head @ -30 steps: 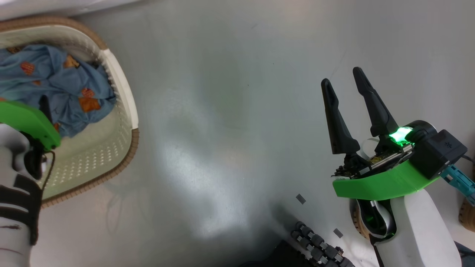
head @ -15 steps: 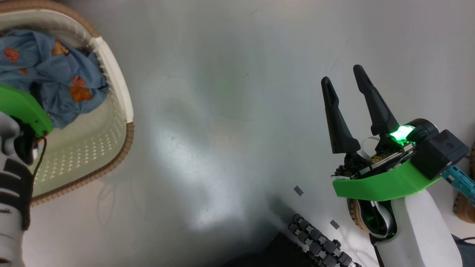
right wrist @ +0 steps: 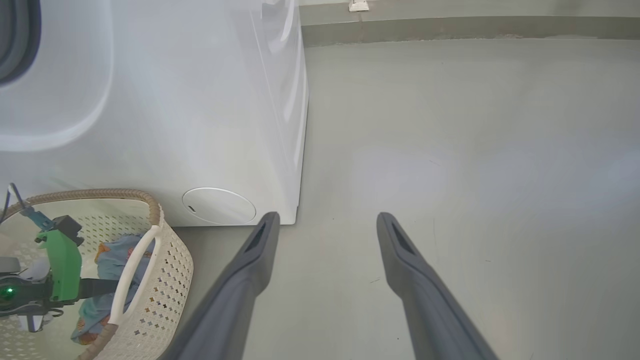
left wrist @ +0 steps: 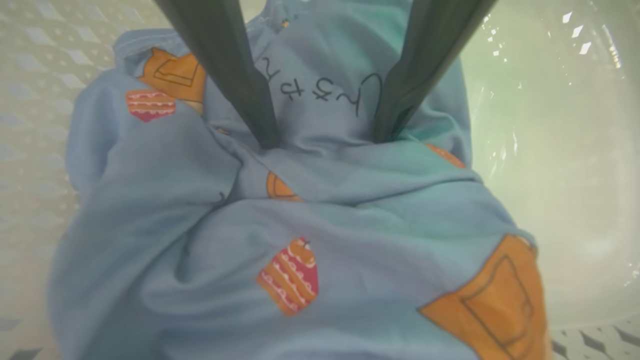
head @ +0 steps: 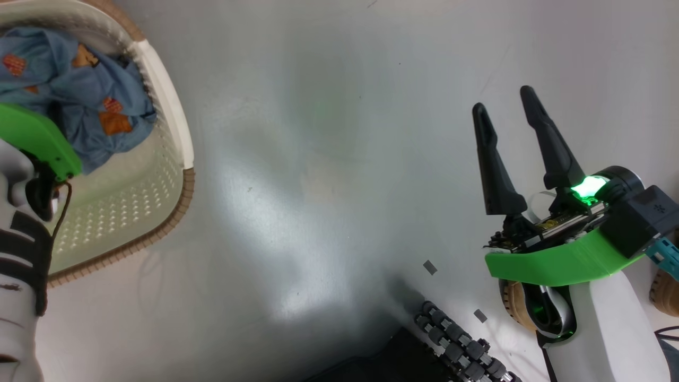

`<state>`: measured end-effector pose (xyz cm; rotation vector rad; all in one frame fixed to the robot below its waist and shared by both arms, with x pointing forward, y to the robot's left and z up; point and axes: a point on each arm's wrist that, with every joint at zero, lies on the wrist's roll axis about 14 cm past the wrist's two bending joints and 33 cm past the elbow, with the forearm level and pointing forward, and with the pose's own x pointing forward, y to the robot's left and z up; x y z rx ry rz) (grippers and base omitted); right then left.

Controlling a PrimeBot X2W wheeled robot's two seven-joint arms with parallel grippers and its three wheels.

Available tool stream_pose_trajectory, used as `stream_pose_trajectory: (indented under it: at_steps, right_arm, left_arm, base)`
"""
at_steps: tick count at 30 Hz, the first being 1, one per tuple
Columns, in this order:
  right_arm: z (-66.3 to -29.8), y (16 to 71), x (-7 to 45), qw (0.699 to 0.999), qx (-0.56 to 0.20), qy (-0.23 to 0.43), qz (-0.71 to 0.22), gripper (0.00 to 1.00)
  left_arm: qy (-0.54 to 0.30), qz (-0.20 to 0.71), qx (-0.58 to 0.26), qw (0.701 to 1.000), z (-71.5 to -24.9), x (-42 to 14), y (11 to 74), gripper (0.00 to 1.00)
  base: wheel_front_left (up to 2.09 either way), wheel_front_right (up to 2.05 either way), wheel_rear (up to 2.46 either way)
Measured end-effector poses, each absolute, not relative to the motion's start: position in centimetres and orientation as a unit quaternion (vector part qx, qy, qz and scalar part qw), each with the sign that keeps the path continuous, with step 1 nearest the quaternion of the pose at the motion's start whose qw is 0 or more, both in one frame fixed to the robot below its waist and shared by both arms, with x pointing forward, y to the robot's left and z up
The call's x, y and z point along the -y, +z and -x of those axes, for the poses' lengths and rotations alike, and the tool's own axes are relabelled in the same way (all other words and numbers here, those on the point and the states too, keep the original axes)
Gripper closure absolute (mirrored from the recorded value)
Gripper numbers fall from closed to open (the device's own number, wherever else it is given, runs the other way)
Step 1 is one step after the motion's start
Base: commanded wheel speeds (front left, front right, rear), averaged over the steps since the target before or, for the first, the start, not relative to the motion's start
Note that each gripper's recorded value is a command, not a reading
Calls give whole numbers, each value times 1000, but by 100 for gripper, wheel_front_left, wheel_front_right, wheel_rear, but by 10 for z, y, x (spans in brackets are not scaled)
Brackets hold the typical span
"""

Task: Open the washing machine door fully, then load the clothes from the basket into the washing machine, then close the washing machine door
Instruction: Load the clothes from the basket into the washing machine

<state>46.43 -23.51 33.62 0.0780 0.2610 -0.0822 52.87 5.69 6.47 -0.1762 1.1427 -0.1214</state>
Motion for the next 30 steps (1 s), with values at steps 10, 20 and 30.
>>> stream_pose_trajectory:
  at_steps: [10, 20, 30]
  right_arm:
    - [-468, 331, 229, 990, -131, -32, -37, 0]
    - [-469, 327, 227, 990, -133, -29, -39, 0]
    - [-470, 324, 224, 989, -136, -26, -44, 0]
  left_arm:
    - [-65, 90, -528, 842, -533, -52, 66, 53]
    - [-75, 103, -515, 848, -537, -42, 70, 100]
    - [-69, 115, -492, 860, -544, -44, 74, 100]
  base:
    - [4, 4, 4]
    - [1, 1, 1]
    - [0, 0, 0]
